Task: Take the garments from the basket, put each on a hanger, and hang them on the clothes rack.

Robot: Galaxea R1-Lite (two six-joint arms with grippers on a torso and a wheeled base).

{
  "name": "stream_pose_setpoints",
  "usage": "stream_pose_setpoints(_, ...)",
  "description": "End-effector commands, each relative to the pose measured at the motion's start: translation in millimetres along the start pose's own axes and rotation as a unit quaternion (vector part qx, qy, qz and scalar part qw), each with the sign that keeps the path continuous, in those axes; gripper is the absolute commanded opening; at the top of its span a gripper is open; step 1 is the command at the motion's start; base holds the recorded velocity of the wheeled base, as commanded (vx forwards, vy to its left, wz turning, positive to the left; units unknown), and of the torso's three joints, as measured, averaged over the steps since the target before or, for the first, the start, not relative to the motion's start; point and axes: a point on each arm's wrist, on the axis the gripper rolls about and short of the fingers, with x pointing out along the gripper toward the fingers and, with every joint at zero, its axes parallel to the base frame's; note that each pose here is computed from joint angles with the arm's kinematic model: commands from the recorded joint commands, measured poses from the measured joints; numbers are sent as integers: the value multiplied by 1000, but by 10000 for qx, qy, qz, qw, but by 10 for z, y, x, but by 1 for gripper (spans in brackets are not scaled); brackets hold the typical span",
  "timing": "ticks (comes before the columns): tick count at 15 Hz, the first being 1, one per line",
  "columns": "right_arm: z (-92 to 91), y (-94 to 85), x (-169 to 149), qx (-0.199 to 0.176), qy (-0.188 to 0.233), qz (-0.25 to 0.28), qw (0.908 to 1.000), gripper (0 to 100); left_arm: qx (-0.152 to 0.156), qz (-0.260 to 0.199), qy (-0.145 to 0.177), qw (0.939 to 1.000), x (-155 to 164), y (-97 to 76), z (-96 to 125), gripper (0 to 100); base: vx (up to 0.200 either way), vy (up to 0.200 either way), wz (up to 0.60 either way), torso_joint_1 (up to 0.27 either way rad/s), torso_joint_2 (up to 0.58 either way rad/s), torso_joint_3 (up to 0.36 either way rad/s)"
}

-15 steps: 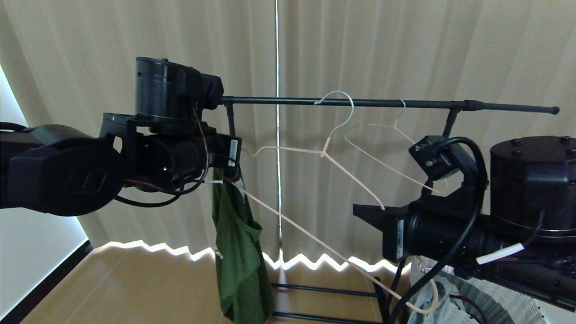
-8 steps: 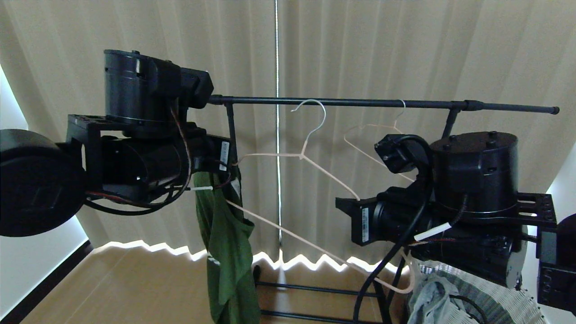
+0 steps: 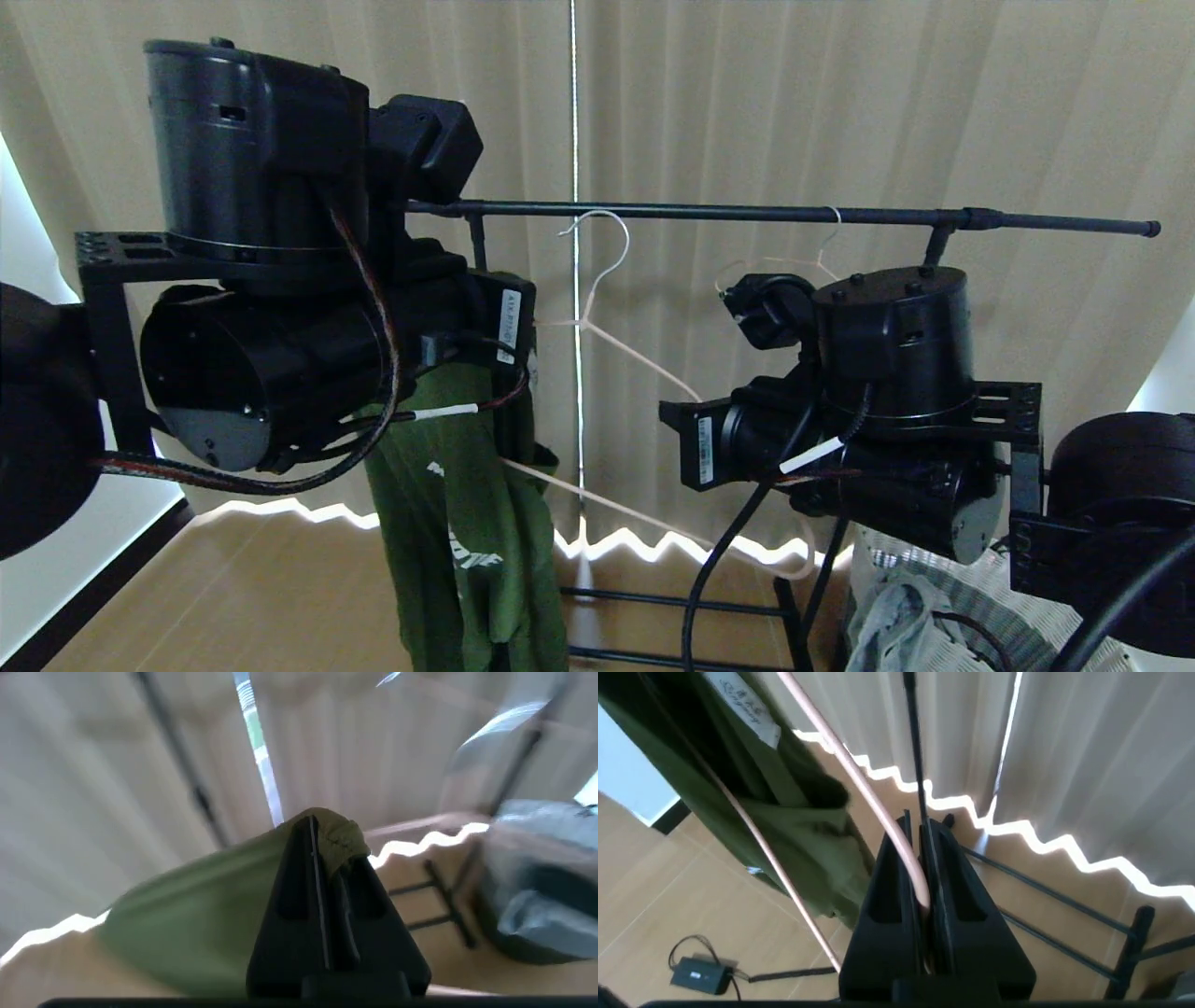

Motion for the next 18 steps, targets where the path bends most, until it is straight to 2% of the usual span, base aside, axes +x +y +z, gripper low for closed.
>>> stream_pose_setpoints(1, -20, 27, 28, -21, 38, 29, 10000, 0, 11, -99, -36, 9999, -9, -61, 4, 0, 0, 0, 0, 0, 0, 0)
stream_pose_setpoints(5, -43, 41, 14, -41, 62, 41, 10000, 0, 5, -98, -85, 9999, 49, -95, -12, 0, 0, 0, 0, 0, 0, 0)
stream_pose_setpoints(8, -48, -36, -68, -41, -3, -232, 9997, 0, -49, 340, -24, 9994, 132, 155, -16, 0, 0, 0, 0, 0, 0, 0)
stream_pose_setpoints(9, -33, -124, -106, -22, -61, -468, 9989, 0, -35, 637, 25, 9980, 186, 325, -29, 0, 0, 0, 0, 0, 0, 0)
stream_pose_setpoints(11, 8, -248, -188, -105, -189, -737, 9970, 0, -32, 946, 89, 9955, 229, 510, -51, 0, 0, 0, 0, 0, 0, 0)
stream_pose_setpoints(14, 44, -391, -244, -142, -270, -978, 9947, 0, -32, 1060, 157, 9942, 224, 580, -89, 0, 0, 0, 0, 0, 0, 0)
stream_pose_setpoints(18, 71, -410, -230, -127, -339, -1113, 9931, 0, 66, 1065, 294, 9939, 214, 577, -172, 0, 0, 0, 0, 0, 0, 0)
